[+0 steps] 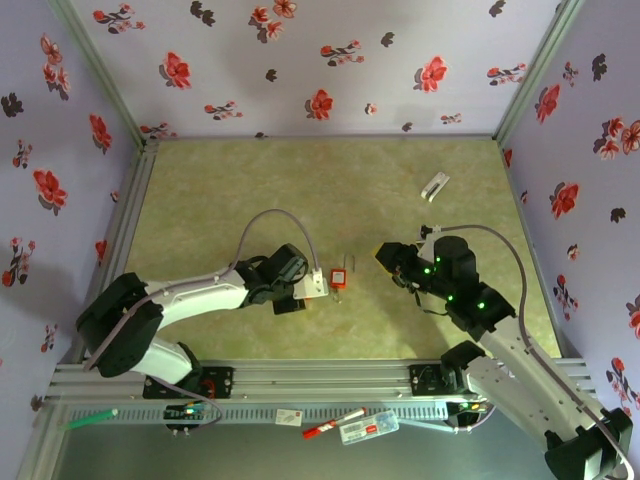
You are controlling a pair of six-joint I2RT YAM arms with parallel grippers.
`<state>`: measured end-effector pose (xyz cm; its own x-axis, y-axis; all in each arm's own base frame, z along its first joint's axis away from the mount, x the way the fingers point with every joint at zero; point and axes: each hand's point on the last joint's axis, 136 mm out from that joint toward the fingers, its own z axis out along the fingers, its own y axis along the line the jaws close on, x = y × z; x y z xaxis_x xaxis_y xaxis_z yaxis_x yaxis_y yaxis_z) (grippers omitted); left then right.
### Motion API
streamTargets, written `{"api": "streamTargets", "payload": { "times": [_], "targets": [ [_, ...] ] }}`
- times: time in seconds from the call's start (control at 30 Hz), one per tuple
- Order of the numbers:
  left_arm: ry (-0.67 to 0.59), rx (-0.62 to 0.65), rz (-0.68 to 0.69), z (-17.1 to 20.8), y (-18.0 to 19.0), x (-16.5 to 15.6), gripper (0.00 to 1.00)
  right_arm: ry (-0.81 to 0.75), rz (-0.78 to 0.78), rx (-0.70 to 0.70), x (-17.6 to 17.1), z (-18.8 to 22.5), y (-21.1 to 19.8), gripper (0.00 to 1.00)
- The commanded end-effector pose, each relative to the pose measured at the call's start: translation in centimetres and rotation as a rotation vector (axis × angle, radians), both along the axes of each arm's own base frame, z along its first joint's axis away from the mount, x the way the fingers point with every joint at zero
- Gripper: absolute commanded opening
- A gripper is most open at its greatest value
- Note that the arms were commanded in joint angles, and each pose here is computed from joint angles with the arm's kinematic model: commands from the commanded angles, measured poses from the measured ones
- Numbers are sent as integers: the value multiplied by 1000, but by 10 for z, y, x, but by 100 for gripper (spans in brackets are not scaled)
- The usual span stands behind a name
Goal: Unlock with the key
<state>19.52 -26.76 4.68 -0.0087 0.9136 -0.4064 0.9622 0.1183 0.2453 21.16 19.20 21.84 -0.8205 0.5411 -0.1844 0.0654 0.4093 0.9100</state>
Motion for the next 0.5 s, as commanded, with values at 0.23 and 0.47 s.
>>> {"api": "streamTargets", "payload": {
  "times": [0.23, 0.47],
  "targets": [
    [27, -40, -16, 25, -6, -4, 78, -36, 7, -2, -2, 17, -2, 41],
    [-30, -437, 320, 160, 11, 34, 100, 108, 195, -205, -15, -19, 11, 49]
  ]
}}
